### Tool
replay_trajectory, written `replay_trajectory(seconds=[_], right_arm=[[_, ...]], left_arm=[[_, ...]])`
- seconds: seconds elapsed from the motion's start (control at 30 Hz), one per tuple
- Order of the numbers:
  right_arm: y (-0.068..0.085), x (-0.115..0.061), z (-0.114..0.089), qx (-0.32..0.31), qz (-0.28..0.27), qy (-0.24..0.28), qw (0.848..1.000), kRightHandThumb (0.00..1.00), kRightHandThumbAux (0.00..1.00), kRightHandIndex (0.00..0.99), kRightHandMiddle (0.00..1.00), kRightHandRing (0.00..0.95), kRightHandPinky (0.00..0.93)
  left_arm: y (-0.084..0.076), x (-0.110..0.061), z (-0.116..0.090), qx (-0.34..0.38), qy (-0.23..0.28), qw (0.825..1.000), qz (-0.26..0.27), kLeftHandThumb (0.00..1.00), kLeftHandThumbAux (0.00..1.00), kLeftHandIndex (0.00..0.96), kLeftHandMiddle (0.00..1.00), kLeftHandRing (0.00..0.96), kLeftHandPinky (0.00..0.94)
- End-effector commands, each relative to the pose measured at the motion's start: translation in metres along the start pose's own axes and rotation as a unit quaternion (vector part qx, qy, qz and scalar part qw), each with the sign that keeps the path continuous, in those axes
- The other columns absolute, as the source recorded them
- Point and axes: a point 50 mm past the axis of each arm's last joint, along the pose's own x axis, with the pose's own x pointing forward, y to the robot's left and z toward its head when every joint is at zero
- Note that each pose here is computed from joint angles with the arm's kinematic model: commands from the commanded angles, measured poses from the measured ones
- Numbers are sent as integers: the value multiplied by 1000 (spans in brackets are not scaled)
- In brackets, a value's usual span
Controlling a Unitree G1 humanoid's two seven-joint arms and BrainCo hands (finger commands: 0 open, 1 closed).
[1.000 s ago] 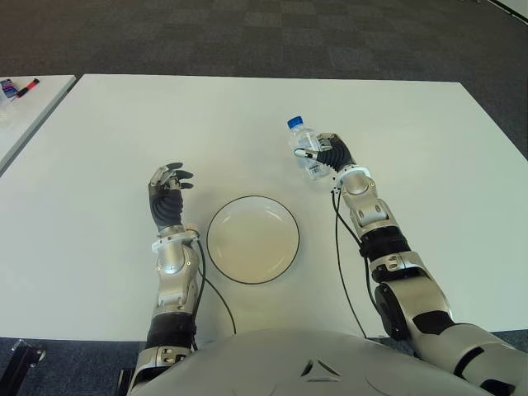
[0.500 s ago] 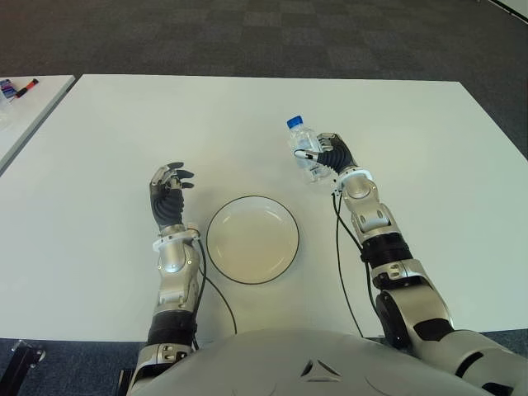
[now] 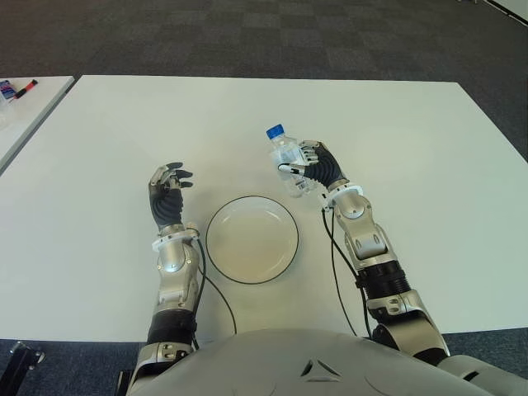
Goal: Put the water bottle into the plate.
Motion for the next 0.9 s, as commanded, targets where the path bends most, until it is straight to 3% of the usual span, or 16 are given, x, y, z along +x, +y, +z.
replay_trajectory(seconds=[0.03,0.9], right_arm=[[3,-5,13,0,18,-49,999,858,671,417,538,899,868],[15,-24,24,13,66,-109,992,856,673,410,537,888,862]], left_arm=[[-5,0,-4,-8,10,1000,3,947,652,399,545,467,497],[-6,2,-5,4,8,1000,2,944,656,385,521,476,511]])
